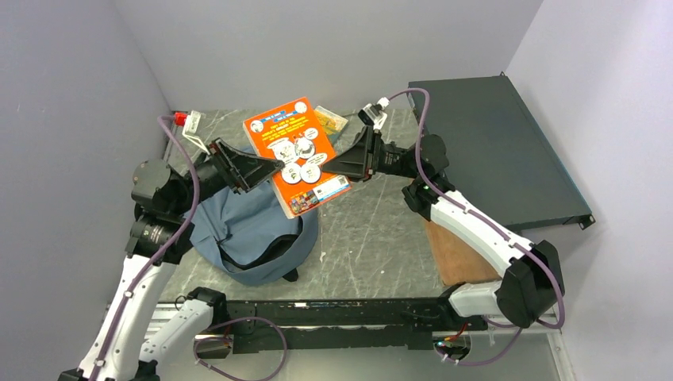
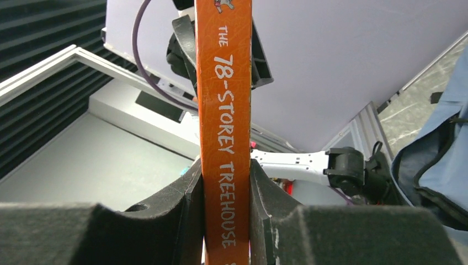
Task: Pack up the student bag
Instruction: Pick up the book from the center of the board.
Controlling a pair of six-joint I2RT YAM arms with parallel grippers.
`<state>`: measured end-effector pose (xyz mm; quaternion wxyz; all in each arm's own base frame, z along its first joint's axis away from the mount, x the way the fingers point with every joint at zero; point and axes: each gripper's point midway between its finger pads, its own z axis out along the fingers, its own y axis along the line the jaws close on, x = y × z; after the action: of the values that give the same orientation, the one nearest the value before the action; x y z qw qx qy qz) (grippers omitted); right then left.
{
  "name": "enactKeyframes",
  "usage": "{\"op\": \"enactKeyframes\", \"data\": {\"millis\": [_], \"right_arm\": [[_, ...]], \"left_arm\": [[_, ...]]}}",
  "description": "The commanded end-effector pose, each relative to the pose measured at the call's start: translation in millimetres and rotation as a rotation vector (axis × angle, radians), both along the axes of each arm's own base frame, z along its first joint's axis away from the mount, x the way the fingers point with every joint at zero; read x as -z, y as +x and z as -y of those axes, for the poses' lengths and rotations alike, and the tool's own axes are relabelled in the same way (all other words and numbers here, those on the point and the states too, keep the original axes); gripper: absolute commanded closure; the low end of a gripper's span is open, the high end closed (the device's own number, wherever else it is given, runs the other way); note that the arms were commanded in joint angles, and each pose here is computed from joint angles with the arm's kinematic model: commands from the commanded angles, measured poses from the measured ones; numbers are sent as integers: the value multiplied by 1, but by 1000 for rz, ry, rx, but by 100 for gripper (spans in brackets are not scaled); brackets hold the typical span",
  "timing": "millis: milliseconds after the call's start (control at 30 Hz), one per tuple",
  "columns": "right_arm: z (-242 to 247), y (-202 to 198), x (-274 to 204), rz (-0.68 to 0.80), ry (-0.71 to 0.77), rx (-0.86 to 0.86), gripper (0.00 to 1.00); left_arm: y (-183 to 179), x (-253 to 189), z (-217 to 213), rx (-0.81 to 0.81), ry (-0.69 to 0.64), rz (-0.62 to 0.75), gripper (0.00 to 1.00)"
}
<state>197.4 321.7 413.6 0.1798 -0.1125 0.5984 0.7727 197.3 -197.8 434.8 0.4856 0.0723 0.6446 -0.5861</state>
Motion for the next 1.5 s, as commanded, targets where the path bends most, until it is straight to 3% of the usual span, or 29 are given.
{"op": "enactKeyframes", "data": {"millis": [0, 100, 167, 233, 300, 433, 567, 700, 733, 800, 867, 900, 1000, 1067, 1167, 1300, 1367, 1467], "right_arm": [[5, -13, -39, 149, 51, 56, 97], [1, -9, -44, 97, 92, 139, 61], [1, -5, -44, 31, 161, 237, 33], [-2, -7, -45, -18, 238, 319, 19], [-7, -10, -54, -2, 284, 364, 14], [-18, -1, -58, -43, 297, 388, 15], [-25, 1, -57, -89, 325, 407, 31], [-40, 5, -54, -109, 309, 426, 39], [-44, 5, -55, -111, 313, 420, 46], [-51, 6, -58, -107, 322, 405, 72], [-56, 7, -59, -98, 309, 397, 96], [-55, 8, -56, -81, 287, 417, 100], [-41, 22, -36, -26, 110, 568, 100], [-23, 37, -15, 4, -64, 694, 100], [6, 47, 10, 118, -276, 808, 100], [51, 56, 44, 232, -560, 903, 100], [70, 52, 49, 241, -601, 896, 100], [84, 42, 41, 260, -549, 864, 100]], "left_arm": [[10, -19, -18, -149, -74, 42, 62], [13, -28, -21, -164, -176, 49, 85], [15, -32, -26, -184, -258, 49, 92], [12, -42, -35, -204, -375, 88, 100], [9, -52, -46, -218, -496, 121, 100], [8, -57, -52, -226, -550, 137, 100], [8, -53, -58, -260, -570, 141, 100], [8, -47, -57, -254, -579, 135, 100], [9, -44, -55, -242, -569, 132, 100], [10, -38, -48, -216, -537, 124, 100], [16, -21, -38, -209, -435, 78, 98], [21, -4, -33, -225, -335, 16, 85], [31, 62, -39, -337, 58, -190, 27], [27, 102, -52, -367, 301, -264, 3], [11, 144, -55, -264, 530, -338, 0], [-15, 190, -57, -116, 732, -459, 0], [-23, 207, -58, -105, 877, -454, 0], [-36, 229, -53, -77, 1132, -452, 0]]}}
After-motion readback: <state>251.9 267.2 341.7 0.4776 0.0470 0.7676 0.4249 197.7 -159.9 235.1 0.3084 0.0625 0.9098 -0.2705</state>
